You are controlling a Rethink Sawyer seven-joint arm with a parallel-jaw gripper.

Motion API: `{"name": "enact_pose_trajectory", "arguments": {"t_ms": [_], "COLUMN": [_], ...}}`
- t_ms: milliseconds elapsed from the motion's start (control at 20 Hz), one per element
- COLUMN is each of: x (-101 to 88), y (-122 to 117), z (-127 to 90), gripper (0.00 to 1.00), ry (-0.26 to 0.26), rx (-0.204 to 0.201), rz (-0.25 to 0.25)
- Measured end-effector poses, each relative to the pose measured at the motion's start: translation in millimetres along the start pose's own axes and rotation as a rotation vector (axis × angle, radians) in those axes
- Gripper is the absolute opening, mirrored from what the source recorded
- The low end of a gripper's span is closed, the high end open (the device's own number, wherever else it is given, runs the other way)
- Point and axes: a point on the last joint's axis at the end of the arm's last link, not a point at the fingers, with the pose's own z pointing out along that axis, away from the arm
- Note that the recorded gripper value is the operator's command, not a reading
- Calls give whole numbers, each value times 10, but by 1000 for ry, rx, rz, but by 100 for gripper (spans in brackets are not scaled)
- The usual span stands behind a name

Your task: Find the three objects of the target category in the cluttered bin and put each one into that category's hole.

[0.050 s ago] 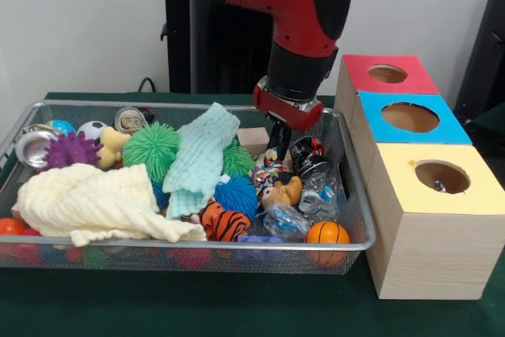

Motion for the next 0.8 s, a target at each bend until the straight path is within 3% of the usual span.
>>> {"name": "enact_pose_trajectory", "arguments": {"t_ms": [400, 500, 600, 800], "x": [-242, -409, -526, -889], "y": [67, 95, 118, 232], "z": [-339, -487, -573, -805], "gripper": [0, 0, 0, 0], "ry": [17, 3, -19, -112], "rx": [87, 107, 113, 91], "rz": [-69, -94, -111, -142]}}
